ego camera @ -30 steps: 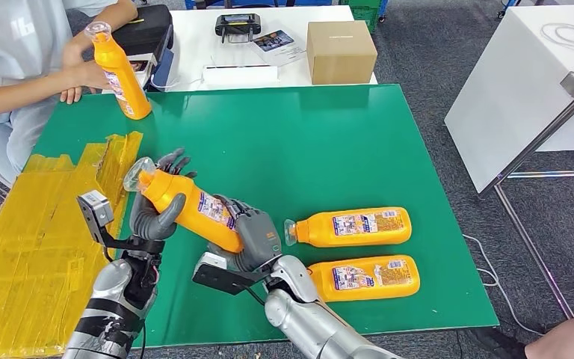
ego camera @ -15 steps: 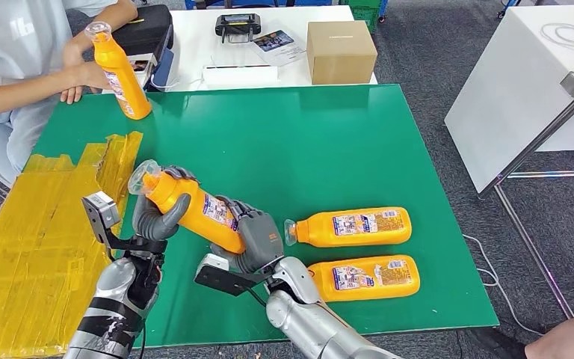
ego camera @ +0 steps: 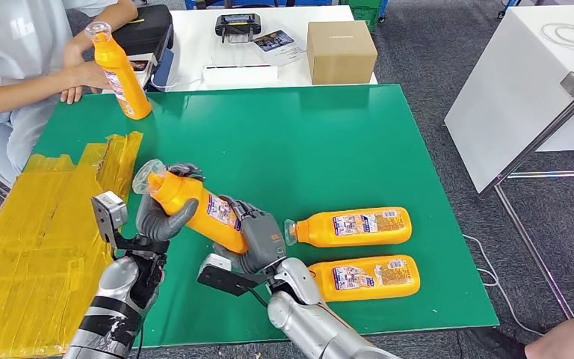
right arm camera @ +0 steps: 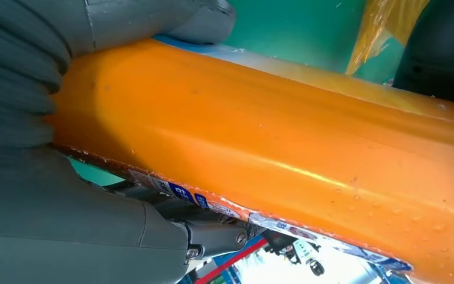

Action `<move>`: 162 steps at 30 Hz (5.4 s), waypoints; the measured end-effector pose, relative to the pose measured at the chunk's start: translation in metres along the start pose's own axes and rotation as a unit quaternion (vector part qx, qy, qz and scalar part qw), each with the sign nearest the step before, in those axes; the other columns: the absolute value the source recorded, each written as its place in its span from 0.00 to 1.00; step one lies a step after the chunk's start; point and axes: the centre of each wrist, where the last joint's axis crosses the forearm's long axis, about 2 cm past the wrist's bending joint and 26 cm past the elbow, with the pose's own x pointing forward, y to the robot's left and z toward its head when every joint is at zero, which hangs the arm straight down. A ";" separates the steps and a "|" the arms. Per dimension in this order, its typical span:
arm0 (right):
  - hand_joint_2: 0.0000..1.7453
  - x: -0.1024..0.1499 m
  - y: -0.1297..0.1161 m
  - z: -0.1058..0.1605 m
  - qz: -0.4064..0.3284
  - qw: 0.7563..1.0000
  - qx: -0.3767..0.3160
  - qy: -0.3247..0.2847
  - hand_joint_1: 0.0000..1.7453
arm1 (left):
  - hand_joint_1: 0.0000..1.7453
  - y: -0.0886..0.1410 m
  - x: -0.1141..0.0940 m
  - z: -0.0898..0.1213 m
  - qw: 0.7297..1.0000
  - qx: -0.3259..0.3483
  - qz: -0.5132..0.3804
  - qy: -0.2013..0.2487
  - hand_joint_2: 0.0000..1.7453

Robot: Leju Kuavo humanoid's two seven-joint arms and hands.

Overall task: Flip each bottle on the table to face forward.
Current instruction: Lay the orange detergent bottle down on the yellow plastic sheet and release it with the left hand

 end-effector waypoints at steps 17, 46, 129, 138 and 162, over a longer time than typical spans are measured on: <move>1.00 -0.005 0.001 0.007 0.014 1.000 -0.024 0.010 1.00 | 0.00 -0.012 -0.011 0.000 0.999 -0.038 -0.011 0.034 1.00; 1.00 0.000 -0.002 0.001 0.024 0.999 -0.032 -0.003 0.60 | 1.00 -0.025 -0.011 0.009 0.999 -0.015 0.031 0.026 1.00; 1.00 0.000 -0.146 0.064 -0.293 0.901 -0.281 -0.151 0.00 | 1.00 0.145 -0.019 0.099 0.562 -0.028 -0.812 0.153 1.00; 1.00 0.000 -0.140 0.061 -0.296 0.906 -0.265 -0.144 0.00 | 1.00 0.158 -0.030 0.091 0.634 0.006 -0.746 0.206 1.00; 1.00 -0.004 -0.133 0.059 -0.291 0.917 -0.242 -0.124 0.00 | 0.00 0.176 -0.031 0.063 0.646 -0.047 -0.655 0.390 1.00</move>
